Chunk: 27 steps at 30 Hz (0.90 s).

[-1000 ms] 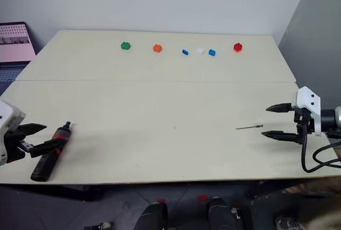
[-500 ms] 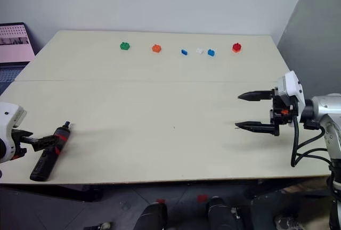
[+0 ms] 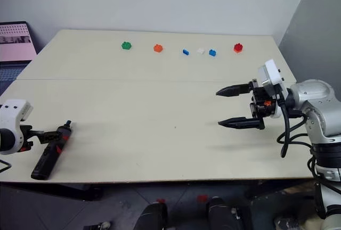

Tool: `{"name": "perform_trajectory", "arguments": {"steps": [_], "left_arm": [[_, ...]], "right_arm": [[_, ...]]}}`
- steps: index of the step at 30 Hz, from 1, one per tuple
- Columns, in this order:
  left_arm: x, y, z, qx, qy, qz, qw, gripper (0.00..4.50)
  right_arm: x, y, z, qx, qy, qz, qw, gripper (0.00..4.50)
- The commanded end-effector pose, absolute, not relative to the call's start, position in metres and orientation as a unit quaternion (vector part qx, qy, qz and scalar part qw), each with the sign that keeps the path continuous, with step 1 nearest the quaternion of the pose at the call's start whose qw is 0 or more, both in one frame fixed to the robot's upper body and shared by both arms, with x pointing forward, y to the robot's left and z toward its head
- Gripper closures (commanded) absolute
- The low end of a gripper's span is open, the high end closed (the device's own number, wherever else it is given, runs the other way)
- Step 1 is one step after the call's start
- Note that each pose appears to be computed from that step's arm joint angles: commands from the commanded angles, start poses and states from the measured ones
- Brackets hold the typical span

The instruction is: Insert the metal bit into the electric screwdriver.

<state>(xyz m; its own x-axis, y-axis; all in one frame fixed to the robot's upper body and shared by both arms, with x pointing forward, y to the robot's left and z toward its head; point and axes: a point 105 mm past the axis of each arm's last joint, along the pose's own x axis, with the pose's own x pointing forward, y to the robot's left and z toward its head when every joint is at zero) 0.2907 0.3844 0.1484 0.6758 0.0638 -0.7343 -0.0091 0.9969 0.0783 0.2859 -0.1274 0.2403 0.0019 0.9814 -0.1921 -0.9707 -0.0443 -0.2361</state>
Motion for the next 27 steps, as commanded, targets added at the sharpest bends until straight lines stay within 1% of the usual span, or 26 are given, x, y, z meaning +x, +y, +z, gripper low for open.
{"name": "perform_trajectory", "arguments": {"steps": [1, 5, 8, 15, 27], "left_arm": [[0.297, 0.383, 0.154, 0.030, 0.419, 0.015, 0.908, 0.00], [0.310, 0.386, 0.157, 0.017, 0.433, 0.022, 0.901, 0.00], [0.310, 0.388, 0.153, 0.023, 0.457, 0.020, 0.889, 0.00], [0.314, 0.385, 0.149, 0.011, 0.488, 0.016, 0.873, 0.00], [0.317, 0.389, 0.143, 0.013, 0.499, 0.021, 0.866, 0.00]], "right_arm": [[0.282, -0.122, 0.251, -0.166, -0.035, 0.720, 0.673, 0.06], [0.281, -0.119, 0.251, -0.167, -0.034, 0.726, 0.666, 0.06], [0.279, -0.117, 0.253, -0.165, -0.036, 0.731, 0.661, 0.06], [0.274, -0.109, 0.254, -0.162, -0.042, 0.746, 0.645, 0.06], [0.271, -0.104, 0.255, -0.161, -0.045, 0.752, 0.638, 0.06]]}}
